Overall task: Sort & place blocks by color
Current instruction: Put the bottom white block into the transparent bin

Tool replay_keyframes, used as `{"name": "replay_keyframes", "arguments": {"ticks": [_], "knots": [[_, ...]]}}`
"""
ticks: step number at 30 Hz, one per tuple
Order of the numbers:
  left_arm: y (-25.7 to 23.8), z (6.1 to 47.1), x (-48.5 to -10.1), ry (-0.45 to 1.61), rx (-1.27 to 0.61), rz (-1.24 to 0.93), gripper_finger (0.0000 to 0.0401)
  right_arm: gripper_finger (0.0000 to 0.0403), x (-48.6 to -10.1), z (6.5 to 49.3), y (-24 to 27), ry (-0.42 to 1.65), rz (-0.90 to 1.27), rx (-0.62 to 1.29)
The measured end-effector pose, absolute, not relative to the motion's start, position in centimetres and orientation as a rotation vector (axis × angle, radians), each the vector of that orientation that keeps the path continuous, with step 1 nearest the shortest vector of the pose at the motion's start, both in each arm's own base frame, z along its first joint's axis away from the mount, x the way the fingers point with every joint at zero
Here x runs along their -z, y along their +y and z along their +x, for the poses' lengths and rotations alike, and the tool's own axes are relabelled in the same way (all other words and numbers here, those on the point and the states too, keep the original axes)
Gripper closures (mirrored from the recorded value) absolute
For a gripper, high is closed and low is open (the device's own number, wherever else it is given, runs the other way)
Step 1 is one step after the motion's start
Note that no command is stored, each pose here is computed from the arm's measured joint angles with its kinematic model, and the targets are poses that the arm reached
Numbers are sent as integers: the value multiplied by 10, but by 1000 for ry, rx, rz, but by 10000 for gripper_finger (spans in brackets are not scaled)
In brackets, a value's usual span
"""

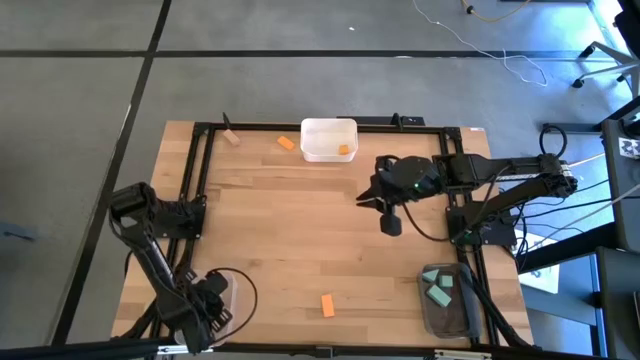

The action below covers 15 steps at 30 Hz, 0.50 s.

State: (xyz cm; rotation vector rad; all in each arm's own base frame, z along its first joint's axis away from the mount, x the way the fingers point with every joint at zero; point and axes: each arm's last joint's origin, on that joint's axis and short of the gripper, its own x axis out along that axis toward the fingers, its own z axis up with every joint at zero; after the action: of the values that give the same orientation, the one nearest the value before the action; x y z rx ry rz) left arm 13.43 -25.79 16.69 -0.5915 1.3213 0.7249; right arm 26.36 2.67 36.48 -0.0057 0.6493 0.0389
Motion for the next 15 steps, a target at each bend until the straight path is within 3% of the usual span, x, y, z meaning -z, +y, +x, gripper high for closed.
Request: {"name": "replay_keyframes", "arguments": {"ticks": [5,15], "knots": [[-257,134,-167,1323,-717,-574,237,343,-365,263,28,651,-23,-107],[-256,134,-172,1304,-727,-612,229,343,-365,263,29,651,-33,-125]]}}
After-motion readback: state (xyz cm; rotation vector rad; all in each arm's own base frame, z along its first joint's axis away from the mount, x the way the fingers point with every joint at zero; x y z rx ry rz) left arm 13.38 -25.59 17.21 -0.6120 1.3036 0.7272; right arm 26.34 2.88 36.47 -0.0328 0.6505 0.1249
